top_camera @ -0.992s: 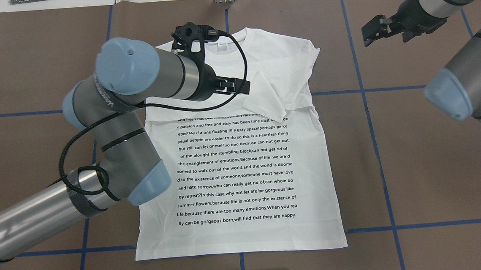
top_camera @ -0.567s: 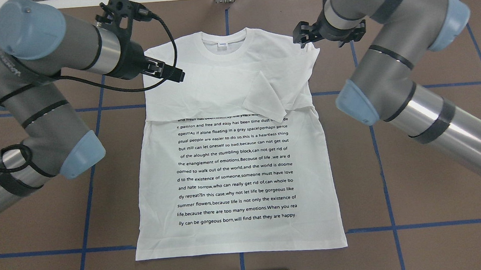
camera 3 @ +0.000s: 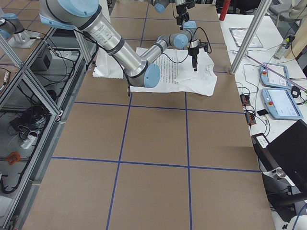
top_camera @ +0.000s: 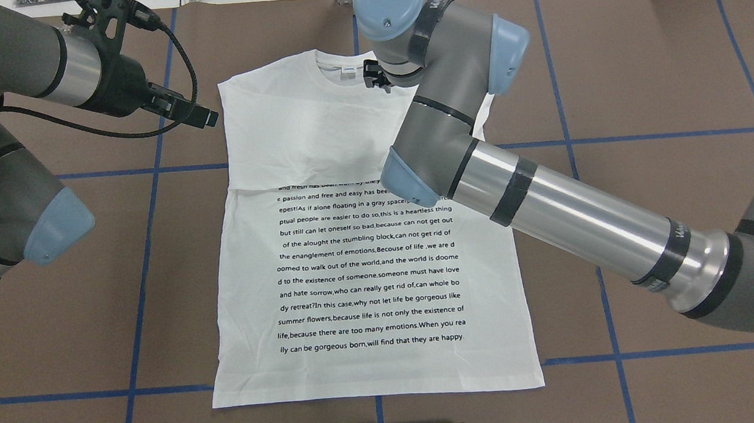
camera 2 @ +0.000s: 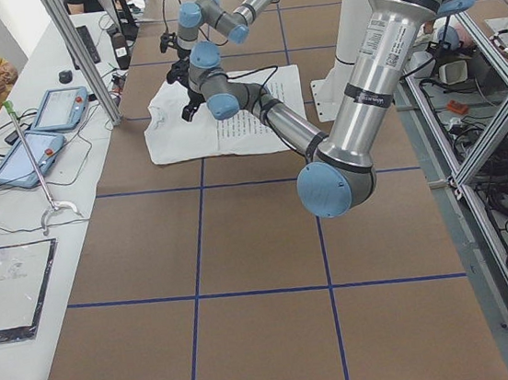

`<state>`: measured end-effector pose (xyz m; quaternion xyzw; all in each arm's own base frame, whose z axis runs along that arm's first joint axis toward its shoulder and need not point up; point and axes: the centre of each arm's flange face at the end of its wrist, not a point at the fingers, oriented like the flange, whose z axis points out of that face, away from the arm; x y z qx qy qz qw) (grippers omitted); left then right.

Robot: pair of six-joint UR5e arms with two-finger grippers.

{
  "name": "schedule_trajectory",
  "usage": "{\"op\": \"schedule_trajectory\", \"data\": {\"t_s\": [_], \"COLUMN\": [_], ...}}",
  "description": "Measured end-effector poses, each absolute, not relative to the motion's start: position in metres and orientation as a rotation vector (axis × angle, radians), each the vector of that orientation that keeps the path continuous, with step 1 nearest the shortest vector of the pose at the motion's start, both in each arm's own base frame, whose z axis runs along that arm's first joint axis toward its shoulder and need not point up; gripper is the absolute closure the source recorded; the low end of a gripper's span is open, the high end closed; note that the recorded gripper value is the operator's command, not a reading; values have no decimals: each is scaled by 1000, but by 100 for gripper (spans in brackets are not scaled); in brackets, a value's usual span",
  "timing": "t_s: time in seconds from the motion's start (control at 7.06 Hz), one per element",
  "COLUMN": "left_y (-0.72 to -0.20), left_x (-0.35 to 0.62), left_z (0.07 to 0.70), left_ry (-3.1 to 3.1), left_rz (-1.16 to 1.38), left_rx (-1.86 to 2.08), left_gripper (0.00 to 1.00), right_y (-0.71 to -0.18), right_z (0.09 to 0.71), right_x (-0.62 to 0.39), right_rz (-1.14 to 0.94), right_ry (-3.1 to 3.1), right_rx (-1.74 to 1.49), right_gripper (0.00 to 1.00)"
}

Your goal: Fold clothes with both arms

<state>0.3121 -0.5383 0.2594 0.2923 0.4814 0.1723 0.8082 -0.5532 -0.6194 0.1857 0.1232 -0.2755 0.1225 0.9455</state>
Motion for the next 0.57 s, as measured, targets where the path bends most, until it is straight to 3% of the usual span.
{"op": "schedule_trajectory", "data": {"t_s": [0.57], "left_y": [-537], "left_x": [311], "left_z": [264], "left_ry": [1029], "left_rz": [361], "left_rx": [615], "left_gripper": [0], "right_y": [-593], "right_z": [208], "right_x": [-614], "right_rz": [240], "right_ry": [-422], "right_rx": [246], "right_gripper": [0]}}
